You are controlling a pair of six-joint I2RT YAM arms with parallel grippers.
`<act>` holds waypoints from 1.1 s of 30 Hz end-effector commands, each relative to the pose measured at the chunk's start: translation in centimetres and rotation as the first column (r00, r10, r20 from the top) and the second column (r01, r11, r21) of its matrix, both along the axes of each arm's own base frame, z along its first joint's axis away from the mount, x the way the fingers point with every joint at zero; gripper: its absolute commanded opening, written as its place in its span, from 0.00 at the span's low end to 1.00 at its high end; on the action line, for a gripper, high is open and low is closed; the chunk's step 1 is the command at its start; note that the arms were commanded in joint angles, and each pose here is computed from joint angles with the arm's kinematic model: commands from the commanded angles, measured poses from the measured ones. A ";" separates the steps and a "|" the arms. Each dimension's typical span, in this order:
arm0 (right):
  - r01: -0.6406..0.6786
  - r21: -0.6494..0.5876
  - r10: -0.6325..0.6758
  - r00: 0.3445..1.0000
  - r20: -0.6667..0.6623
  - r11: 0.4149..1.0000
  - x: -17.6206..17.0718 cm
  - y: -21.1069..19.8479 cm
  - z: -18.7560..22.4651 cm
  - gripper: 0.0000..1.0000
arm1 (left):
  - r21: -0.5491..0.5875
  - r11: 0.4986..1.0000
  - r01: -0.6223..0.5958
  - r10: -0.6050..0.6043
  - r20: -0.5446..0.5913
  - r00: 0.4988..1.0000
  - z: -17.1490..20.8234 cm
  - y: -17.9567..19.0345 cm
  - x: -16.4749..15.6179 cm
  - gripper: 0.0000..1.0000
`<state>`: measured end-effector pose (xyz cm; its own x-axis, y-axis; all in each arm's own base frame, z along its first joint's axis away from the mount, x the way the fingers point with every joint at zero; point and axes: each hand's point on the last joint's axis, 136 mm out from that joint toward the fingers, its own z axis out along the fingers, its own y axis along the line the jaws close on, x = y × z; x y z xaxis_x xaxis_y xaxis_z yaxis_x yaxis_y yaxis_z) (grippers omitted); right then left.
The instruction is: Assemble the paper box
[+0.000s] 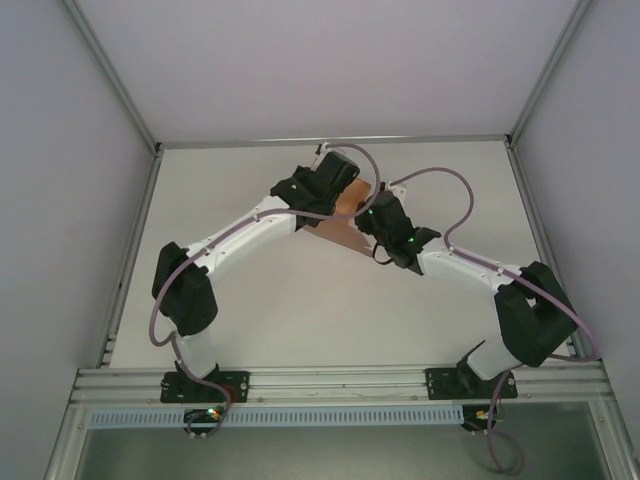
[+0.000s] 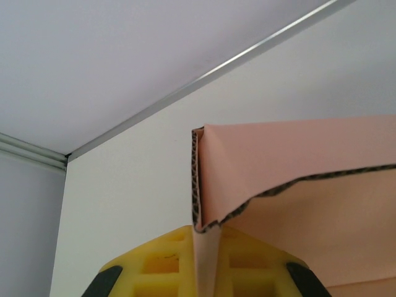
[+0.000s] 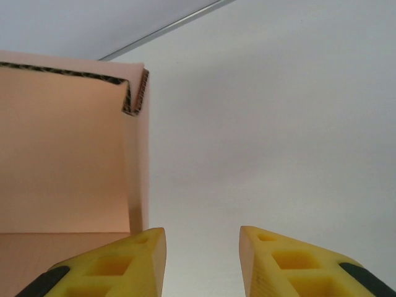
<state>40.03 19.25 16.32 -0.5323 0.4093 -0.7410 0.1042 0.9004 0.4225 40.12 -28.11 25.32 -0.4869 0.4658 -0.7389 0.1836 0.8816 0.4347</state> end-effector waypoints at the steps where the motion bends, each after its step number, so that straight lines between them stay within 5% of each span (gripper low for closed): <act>1: 0.028 0.054 -0.032 0.996 0.081 0.998 1.7 0.5 1.7 0.35 | -0.069 0.998 -0.006 0.008 0.032 0.999 1.4 -0.3 -0.8 0.00; 12: -0.043 0.142 0.026 0.992 0.120 0.989 3.0 1.8 2.1 0.34 | -0.151 0.987 0.047 -0.046 0.012 0.999 1.1 -1.1 -1.9 0.00; 17: -0.166 0.200 0.130 0.975 0.182 0.966 2.2 3.6 3.8 0.50 | -0.125 0.992 0.012 -0.008 0.030 1.000 1.1 -0.4 -1.6 0.00; 26: -0.182 0.208 0.136 0.967 0.217 0.961 0.7 2.8 5.8 0.52 | -0.116 0.993 0.032 -0.024 0.073 0.997 1.7 -0.9 -2.4 0.00; 33: -0.228 0.168 0.192 0.960 0.205 0.959 -3.1 1.2 7.4 0.67 | -0.108 0.994 -0.007 0.022 0.145 0.989 3.5 0.5 -2.4 0.00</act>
<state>38.38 19.34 20.10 -0.4969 0.4667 -0.7317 -0.0610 0.8222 0.5659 38.45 -26.72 27.53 -0.4203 0.3880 -0.8203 0.0853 0.9169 0.3899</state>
